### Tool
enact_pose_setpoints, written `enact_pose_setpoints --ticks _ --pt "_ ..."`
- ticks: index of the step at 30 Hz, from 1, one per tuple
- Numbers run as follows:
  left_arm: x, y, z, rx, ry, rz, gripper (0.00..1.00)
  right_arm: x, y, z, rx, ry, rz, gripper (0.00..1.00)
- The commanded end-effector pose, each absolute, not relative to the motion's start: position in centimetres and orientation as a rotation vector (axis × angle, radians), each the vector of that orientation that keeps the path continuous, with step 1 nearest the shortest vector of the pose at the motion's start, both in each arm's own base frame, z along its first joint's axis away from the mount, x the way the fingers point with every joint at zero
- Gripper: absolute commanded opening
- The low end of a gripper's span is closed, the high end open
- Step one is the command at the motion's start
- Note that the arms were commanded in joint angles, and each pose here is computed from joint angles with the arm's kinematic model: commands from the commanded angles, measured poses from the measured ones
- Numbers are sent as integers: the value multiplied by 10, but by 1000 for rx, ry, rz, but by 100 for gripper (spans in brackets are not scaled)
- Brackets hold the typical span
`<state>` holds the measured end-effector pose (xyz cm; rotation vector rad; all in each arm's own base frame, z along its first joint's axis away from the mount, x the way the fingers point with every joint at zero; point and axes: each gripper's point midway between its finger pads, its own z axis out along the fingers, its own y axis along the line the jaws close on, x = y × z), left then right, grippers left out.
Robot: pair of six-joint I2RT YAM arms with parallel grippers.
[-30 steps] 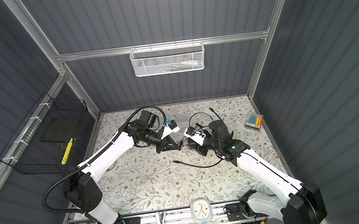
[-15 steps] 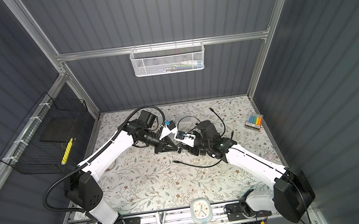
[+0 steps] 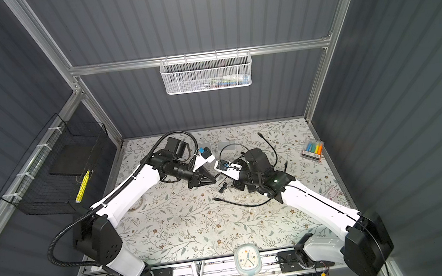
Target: Insert the plug into the switch port
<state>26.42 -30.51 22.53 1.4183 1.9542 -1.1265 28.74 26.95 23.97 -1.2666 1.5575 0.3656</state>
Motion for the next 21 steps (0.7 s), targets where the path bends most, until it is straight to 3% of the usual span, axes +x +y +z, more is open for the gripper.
enact_pose_setpoints --ticks 1,21 --pt "278 -300 239 1283 1923 -1095 22 292 265 247 -1205 1565 345 0" --pt "262 -302 293 1127 1723 -1231 40 320 263 231 -1111 1678 250 0"
